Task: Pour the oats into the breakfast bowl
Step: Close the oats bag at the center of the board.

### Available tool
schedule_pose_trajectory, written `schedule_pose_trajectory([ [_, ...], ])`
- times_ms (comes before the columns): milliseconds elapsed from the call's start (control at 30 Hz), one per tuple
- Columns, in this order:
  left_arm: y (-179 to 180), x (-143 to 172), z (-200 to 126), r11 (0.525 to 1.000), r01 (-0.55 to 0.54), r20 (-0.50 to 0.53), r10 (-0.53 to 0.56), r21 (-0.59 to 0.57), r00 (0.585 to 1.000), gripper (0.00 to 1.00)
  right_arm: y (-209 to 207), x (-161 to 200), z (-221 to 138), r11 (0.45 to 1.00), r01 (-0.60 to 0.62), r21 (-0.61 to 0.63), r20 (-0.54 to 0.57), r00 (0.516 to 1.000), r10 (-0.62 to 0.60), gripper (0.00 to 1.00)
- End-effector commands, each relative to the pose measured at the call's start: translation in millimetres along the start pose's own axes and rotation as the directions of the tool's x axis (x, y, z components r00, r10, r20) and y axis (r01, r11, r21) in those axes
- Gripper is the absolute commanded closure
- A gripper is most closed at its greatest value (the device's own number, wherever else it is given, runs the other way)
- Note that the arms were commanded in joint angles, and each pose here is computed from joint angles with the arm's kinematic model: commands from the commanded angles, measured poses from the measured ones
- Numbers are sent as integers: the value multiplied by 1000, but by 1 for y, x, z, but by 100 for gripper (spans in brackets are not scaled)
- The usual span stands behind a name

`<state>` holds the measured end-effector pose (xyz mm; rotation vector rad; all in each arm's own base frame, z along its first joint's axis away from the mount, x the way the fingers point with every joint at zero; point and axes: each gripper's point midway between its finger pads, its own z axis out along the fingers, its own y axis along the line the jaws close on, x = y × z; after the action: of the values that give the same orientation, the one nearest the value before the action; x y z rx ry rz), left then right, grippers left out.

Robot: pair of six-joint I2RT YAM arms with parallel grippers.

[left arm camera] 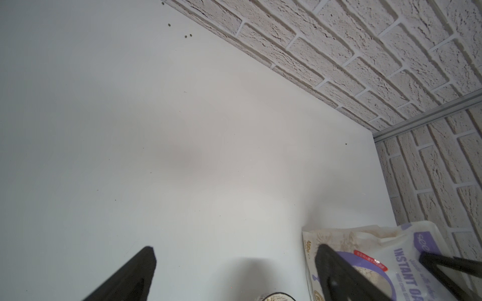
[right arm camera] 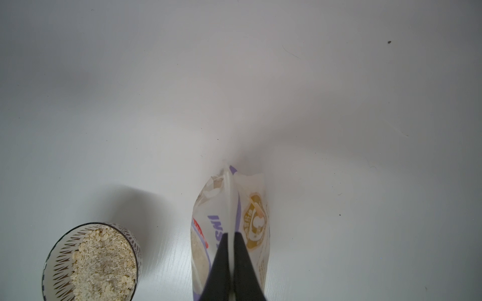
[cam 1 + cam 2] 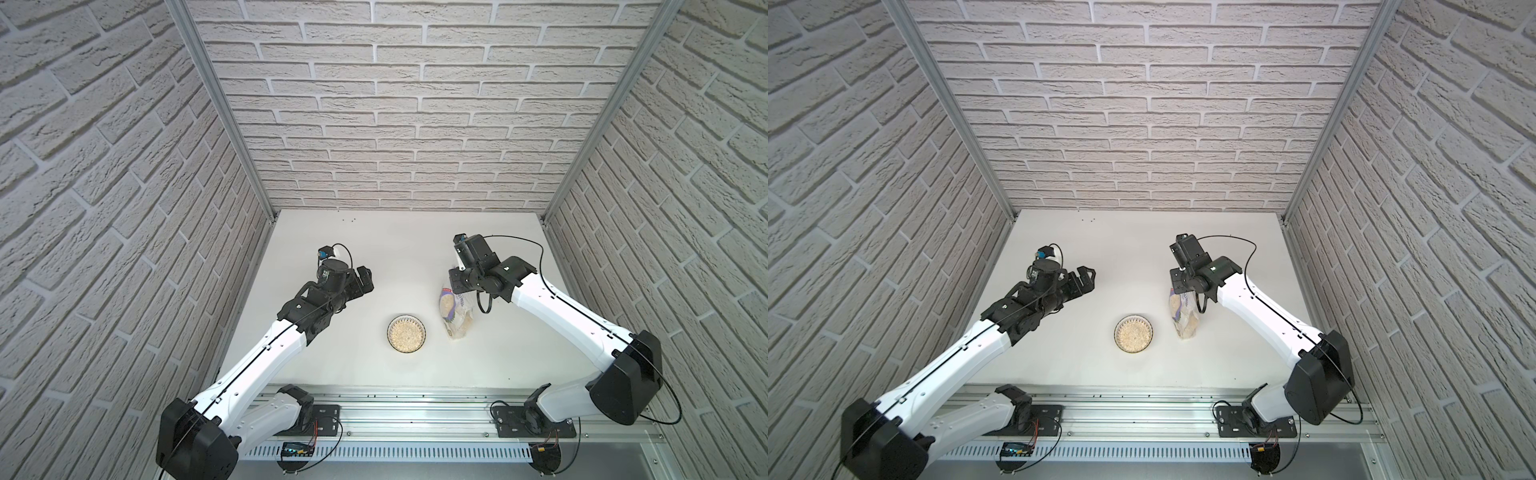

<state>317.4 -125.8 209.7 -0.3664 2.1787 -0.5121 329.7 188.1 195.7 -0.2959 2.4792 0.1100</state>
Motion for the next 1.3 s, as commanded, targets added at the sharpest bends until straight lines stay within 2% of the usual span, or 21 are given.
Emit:
schedule_pose_trajectory([
  [0, -7, -5, 0, 999, 5, 27, -6, 35, 1000, 2, 3, -19, -13, 999, -5, -33, 75, 997, 7, 97],
  [67, -8, -5, 0, 999, 5, 28, -6, 36, 1000, 2, 4, -16, -11, 1000, 18, -25, 39, 999, -17, 77],
  [200, -8, -5, 0, 999, 4, 26, -5, 36, 1000, 2, 1, -14, -3, 999, 46, 12, 3, 999, -46, 65],
  [267, -7, -5, 0, 999, 4, 27, -5, 34, 1000, 2, 1, -16, 1, 998, 56, 22, -4, 998, -55, 65],
  [467, -6, -4, -1, 1000, 4, 26, -5, 31, 1000, 2, 3, -19, 12, 995, 91, 43, -38, 995, -90, 68],
  [567, -6, -4, 0, 1000, 4, 26, -5, 31, 1000, 2, 3, -19, 18, 994, 101, 53, -55, 994, -98, 79],
  [633, -7, -5, 0, 999, 2, 26, -3, 34, 1000, 2, 4, -20, 19, 994, 100, 52, -57, 994, -97, 95],
  [667, -7, -5, 0, 999, 2, 26, -3, 35, 1000, 2, 5, -21, 19, 994, 97, 49, -55, 994, -95, 96],
  [800, -7, -5, 0, 999, 3, 27, -4, 36, 1000, 2, 4, -25, 17, 996, 67, 52, -15, 998, -66, 97],
  [967, -8, -6, -1, 999, 1, 31, -2, 39, 1000, 2, 11, -32, 6, 999, 53, -1, 26, 998, -53, 97],
  [1000, -8, -6, -1, 999, 0, 32, -2, 39, 999, 2, 11, -32, 5, 999, 50, -3, 25, 998, -50, 90],
  [1067, -8, -7, -2, 999, -6, 36, 5, 37, 999, 2, 11, -33, 1, 999, 43, -8, 36, 998, -42, 45],
  [1133, -7, -9, -3, 999, -32, 43, 31, 26, 999, 2, 9, -36, -7, 1000, 21, -15, 78, 997, -20, 11],
  [1167, -6, -11, -4, 999, -48, 48, 47, 18, 998, 2, 7, -38, -13, 1000, 8, -23, 104, 995, -6, 4],
  [1200, -6, -14, -6, 998, -68, 57, 67, 13, 996, 2, 6, -41, -20, 999, -5, -32, 137, 990, 9, 0],
  [1267, -5, -20, -10, 994, -108, 81, 109, -7, 991, 2, 0, -50, -36, 998, -40, -41, 217, 975, 48, 0],
])
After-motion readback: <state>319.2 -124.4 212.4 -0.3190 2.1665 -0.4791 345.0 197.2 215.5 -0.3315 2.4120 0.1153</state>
